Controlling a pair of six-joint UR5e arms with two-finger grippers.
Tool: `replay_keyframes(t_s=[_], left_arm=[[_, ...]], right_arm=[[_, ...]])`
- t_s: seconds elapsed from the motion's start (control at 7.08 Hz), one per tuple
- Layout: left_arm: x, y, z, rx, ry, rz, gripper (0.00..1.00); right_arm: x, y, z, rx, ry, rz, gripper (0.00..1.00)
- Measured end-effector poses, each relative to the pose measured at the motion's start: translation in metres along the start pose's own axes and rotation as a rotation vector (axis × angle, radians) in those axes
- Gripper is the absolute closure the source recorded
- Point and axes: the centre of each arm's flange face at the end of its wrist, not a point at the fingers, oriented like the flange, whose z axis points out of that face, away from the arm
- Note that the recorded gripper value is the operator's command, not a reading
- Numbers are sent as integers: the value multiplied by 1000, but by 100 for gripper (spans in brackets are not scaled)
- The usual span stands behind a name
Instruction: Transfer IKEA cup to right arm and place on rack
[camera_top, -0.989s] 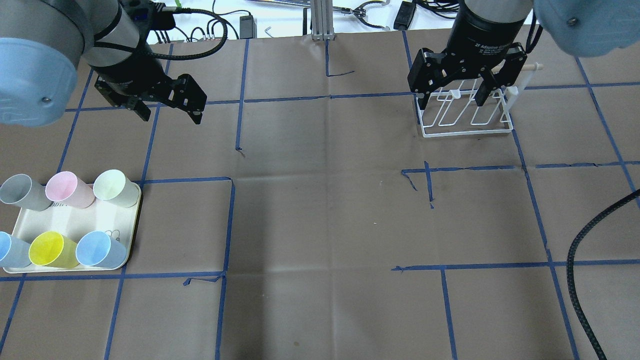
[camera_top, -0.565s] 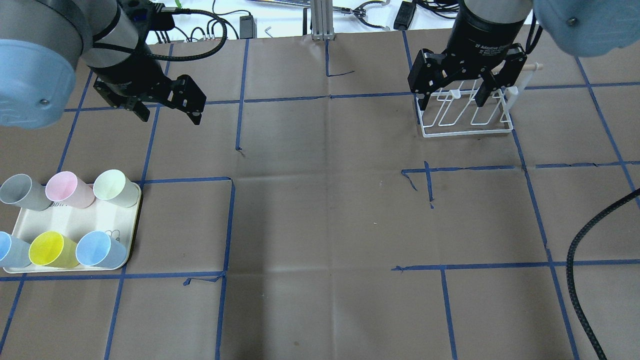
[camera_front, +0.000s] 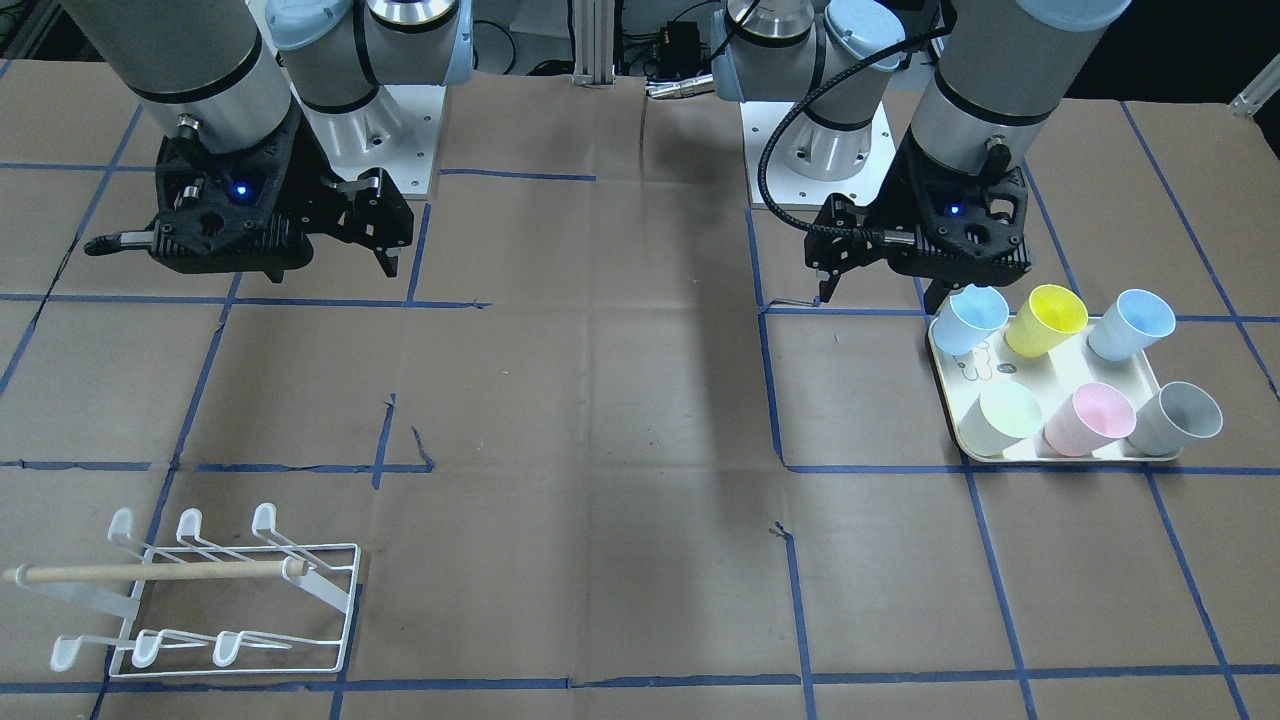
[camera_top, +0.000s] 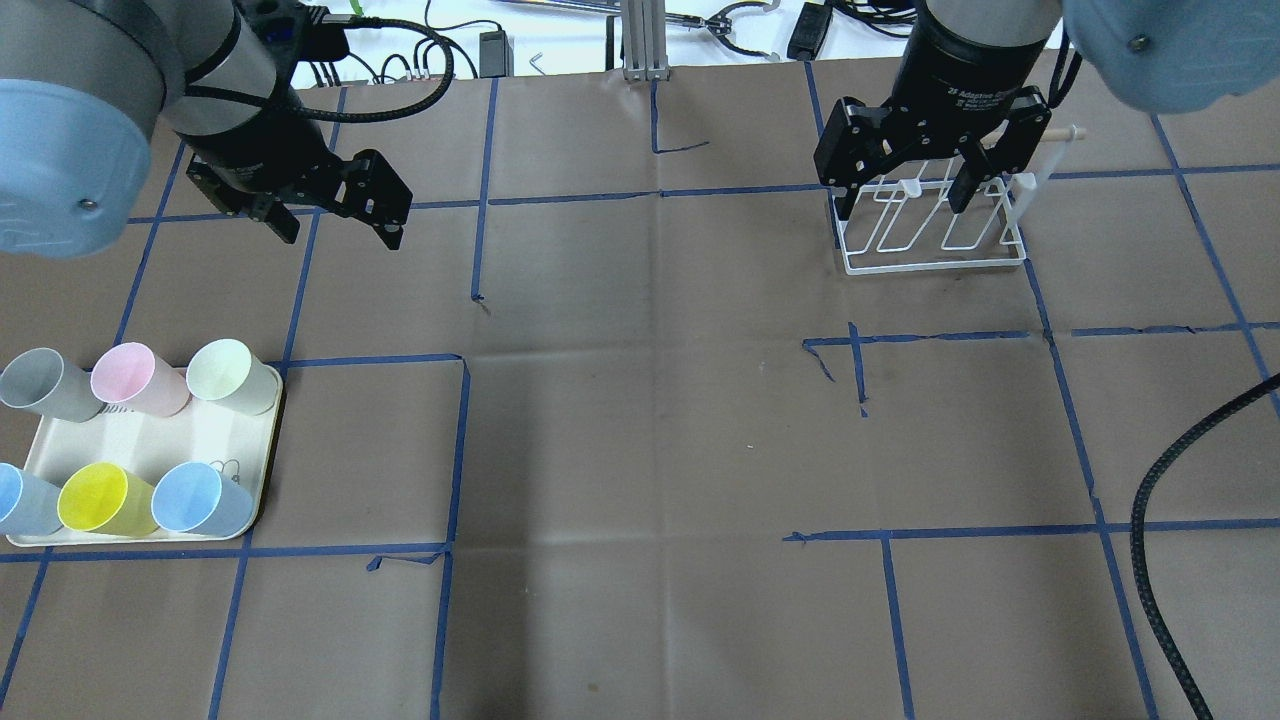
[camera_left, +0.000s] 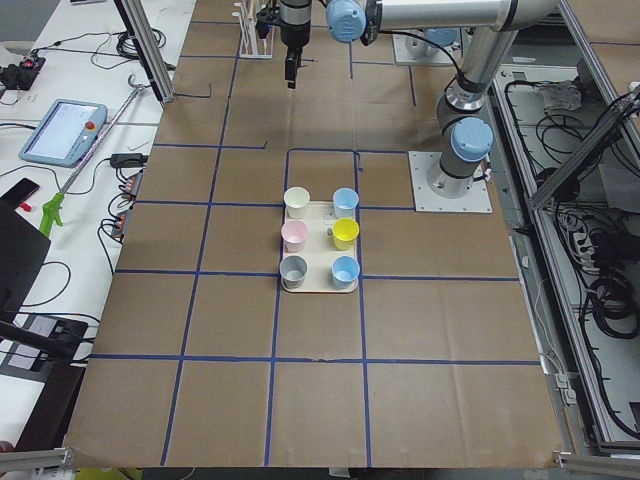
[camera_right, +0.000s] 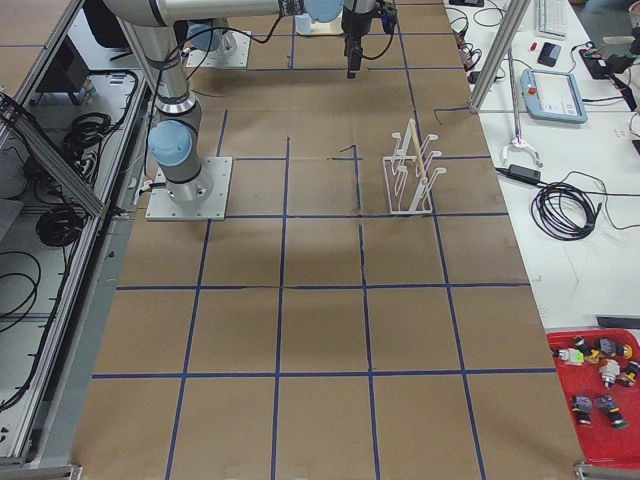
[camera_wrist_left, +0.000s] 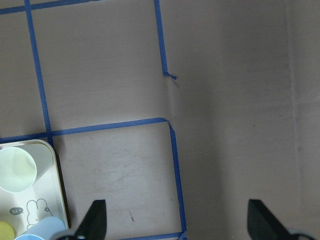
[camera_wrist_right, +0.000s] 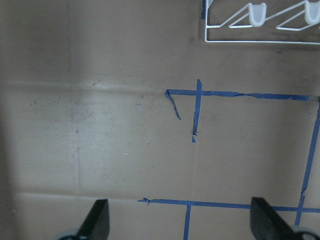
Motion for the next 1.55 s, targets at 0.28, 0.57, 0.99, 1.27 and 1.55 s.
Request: replay_keyframes(t_s=[0.28, 0.57, 0.99, 1.27, 1.55], left_arm=[[0, 1, 0, -1, 0, 4, 1], [-4, 1, 1, -4, -3, 11, 1], [-73, 8, 10, -20, 1, -20, 2], [-134, 28, 30, -45, 4, -33, 3], [-169, 42, 52, -52, 4, -49, 3]], right_arm=[[0, -3, 3, -6, 0, 0, 0], [0, -4, 5, -12, 1, 0, 0], [0, -3, 7, -18, 3, 1, 0], [1, -1, 14, -31, 2, 3, 0], [1, 0, 23, -40, 3, 4, 0]])
